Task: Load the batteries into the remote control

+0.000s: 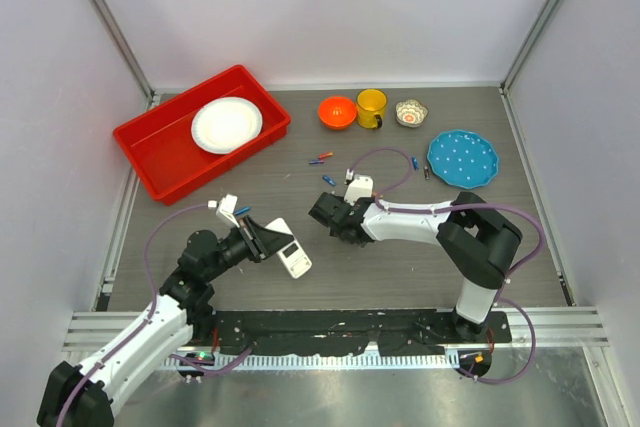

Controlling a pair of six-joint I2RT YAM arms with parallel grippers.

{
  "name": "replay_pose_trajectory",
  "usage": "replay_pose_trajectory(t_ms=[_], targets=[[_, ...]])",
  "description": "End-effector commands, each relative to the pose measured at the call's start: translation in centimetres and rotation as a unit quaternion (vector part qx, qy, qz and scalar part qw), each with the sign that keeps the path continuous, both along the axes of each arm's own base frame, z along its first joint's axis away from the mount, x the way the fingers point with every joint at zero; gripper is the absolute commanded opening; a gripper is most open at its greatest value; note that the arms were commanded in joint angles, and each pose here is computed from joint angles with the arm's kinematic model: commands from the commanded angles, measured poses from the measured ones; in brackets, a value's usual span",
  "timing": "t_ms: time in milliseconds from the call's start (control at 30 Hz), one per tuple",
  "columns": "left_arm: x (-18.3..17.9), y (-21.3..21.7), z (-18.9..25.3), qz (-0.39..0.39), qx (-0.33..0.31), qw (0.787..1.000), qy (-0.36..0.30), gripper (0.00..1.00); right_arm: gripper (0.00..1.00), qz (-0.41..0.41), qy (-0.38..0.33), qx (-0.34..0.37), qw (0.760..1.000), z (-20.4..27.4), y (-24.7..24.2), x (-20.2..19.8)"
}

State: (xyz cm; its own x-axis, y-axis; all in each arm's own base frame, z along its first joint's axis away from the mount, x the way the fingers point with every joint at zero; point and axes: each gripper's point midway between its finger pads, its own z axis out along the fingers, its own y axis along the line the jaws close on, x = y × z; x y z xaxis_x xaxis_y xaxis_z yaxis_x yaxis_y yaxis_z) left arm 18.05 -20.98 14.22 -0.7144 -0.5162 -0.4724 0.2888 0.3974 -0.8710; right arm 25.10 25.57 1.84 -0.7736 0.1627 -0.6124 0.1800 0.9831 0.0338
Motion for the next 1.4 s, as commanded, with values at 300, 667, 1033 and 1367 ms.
replay_pose_trajectory(t_ms=[300, 667, 1033, 1367], targets=[[0.1, -0.1, 2.3, 0.001, -0.021, 0.999, -0.033, 0.00, 0.72, 0.000, -0.015, 0.030, 0.999, 2.3, 1.6, 0.7], [-0.1, 0.1, 2.5, 0.002, -0.023, 0.999, -0.037, 0.00, 0.71, 0.190, -0.158, -0.002, 0.969, 13.5, 1.8, 3.5], [-0.3, 0.1, 2.7, -0.002, -0.021, 0.999, -0.041, 0.00, 0.50, 0.495, 0.019, -0.064, 0.866, 6.8, 2.7, 0.3], [-0.5, 0.1, 2.3, -0.005, -0.018, 0.999, -0.035, 0.00, 0.50, 0.492, 0.057, -0.053, 0.867, 2.8, 2.9, -0.1]])
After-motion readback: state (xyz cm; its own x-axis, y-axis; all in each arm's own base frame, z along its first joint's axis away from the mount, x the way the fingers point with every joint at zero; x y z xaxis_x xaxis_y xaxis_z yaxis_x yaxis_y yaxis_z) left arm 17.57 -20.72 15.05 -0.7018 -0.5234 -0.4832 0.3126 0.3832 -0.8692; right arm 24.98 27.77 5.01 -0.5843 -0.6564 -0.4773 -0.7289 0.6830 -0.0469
